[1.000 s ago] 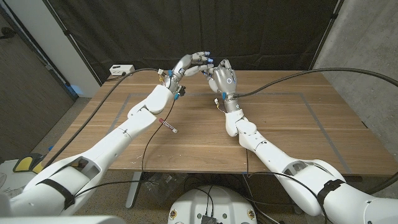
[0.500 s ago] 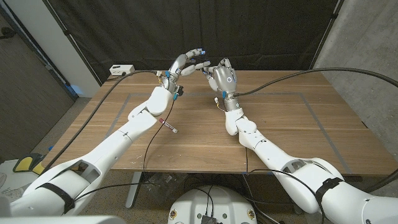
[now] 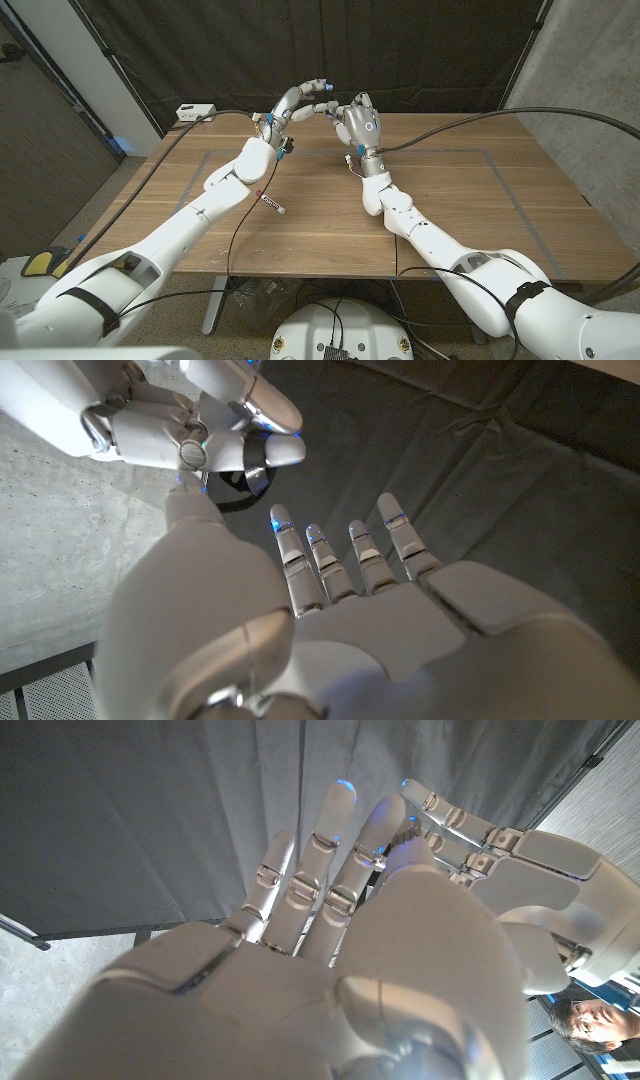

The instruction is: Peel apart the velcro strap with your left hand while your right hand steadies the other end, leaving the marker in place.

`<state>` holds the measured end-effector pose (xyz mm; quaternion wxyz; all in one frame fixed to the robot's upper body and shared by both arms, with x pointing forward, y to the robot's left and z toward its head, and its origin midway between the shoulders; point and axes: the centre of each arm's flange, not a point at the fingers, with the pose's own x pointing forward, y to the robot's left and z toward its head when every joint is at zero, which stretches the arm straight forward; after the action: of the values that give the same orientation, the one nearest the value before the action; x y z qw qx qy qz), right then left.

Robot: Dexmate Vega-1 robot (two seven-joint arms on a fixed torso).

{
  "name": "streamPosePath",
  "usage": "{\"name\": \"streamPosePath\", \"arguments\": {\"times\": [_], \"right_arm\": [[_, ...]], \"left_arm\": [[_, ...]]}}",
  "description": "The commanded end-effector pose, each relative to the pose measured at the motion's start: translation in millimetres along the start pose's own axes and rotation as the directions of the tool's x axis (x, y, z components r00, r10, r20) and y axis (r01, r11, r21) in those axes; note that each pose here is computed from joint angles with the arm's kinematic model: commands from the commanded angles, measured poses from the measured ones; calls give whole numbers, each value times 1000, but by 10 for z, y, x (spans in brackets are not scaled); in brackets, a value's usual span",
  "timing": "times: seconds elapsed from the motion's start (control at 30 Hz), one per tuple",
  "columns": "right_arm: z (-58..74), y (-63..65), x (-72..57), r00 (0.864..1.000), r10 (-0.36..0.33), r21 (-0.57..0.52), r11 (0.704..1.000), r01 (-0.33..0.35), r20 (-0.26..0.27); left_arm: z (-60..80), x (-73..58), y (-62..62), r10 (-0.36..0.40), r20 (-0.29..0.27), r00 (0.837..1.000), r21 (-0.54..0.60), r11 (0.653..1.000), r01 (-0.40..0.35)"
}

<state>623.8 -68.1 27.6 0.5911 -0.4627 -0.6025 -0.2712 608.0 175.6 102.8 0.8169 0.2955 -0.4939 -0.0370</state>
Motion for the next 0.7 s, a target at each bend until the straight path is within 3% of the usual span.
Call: {"name": "streamPosePath", "arguments": {"times": [0.03, 0.23, 0.7], "right_arm": [[-24, 13, 33, 1000, 2, 24, 1000, -2, 3], [-20, 13, 20, 1000, 5, 20, 1000, -5, 12], [30, 24, -47, 997, 25, -13, 1000, -24, 72]], "left_arm": [[7, 9, -3, 90, -17, 996, 21, 996, -90], [0, 5, -28, 147, -22, 989, -25, 989, -148], [64, 89, -104, 104, -8, 995, -44, 994, -104]]}}
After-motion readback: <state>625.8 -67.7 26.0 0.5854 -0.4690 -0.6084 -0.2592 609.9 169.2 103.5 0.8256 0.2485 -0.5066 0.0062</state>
